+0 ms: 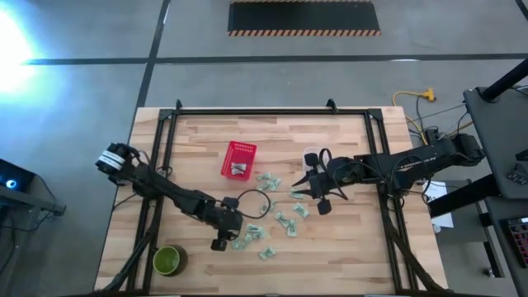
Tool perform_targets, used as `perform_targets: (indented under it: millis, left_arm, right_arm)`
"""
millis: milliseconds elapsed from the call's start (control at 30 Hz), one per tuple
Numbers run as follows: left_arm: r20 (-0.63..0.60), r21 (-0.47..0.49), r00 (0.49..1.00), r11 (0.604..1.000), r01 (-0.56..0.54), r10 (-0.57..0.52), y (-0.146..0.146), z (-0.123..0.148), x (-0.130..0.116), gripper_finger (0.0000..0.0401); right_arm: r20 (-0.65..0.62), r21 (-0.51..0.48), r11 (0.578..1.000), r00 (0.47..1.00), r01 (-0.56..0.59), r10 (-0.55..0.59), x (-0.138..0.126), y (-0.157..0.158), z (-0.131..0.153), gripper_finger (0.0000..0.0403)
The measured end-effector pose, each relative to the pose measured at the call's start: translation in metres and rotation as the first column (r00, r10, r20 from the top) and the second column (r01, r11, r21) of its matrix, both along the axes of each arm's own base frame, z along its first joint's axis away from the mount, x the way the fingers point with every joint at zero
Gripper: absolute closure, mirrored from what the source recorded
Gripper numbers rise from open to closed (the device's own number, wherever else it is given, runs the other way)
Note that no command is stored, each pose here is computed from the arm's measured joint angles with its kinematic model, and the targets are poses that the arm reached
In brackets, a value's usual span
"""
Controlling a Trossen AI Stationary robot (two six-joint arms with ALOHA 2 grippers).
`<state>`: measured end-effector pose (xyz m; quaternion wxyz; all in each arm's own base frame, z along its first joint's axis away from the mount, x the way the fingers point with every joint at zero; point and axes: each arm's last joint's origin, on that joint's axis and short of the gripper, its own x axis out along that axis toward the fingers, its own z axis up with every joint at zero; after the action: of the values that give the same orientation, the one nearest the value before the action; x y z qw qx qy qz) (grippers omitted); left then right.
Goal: Pick and place items into bin
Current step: Put the stevia packet into the red bin
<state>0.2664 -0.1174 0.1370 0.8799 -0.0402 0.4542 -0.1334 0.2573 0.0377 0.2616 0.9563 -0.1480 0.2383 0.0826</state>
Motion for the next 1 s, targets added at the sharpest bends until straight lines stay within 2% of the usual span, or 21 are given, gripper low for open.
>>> perform_targets:
  millis: [400,567,700,900,1000]
  left_arm:
    - [0.003,-0.023,1.0,1.0,0.012,-0.012,-0.001,0.004,0.001,0.0289]
    - [0.04,-0.034,0.997,0.997,0.063,-0.061,-0.006,0.016,-0.004,0.0289]
    - [0.074,0.032,0.986,0.989,0.146,-0.148,-0.023,0.019,-0.012,0.0289]
    - [0.108,0.178,0.984,0.977,0.121,-0.141,-0.039,0.024,-0.016,0.0289]
    - [0.12,0.206,0.984,0.973,0.108,-0.134,-0.042,0.024,-0.014,0.0289]
  right_arm:
    - [0.002,-0.011,1.0,1.0,-0.006,0.006,0.0,0.0,0.0,0.033]
    - [-0.003,0.034,0.999,1.0,0.014,-0.014,0.0,0.001,0.0,0.0332]
    - [-0.008,0.058,0.998,1.0,0.014,-0.013,-0.001,0.005,0.0,0.0328]
    - [-0.01,0.064,0.998,1.0,-0.022,0.023,-0.003,0.015,-0.001,0.0333]
    - [-0.009,0.064,0.997,0.999,-0.04,0.04,-0.004,0.02,-0.001,0.0335]
